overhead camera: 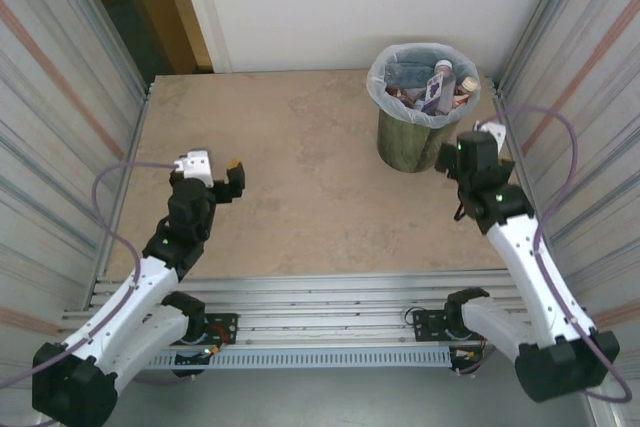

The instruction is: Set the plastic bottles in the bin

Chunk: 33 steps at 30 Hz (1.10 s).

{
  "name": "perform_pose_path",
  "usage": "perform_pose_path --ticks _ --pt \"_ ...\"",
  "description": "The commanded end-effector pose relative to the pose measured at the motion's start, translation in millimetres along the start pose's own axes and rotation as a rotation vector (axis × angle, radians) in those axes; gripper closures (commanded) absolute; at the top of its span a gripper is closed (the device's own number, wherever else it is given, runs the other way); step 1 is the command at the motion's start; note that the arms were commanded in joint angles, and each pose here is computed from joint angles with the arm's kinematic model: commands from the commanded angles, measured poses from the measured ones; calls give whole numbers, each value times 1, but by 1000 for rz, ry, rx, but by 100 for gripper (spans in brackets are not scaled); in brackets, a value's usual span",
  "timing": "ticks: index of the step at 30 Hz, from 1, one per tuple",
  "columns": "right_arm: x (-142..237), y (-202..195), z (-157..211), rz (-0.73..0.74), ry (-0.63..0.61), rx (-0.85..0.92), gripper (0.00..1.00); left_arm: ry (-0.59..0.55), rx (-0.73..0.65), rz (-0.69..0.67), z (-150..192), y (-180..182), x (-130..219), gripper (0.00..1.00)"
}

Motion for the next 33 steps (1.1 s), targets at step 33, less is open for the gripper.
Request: perform_pose_path --ticks 33 --pt "-123 38 93 -278 -163 151 2 -2 -181 50 90 28 -82 1"
Point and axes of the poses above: each hand's point on the last joint's axis, 136 mm out from that joint toward the fingers, its own x axis back along the fingers, its own y axis along the line the jaws close on, z = x × y, the point moved 1 cm from there along x, back along the fingers, and after that the axes turned 4 degrees about -x, right-handed, at the moved point
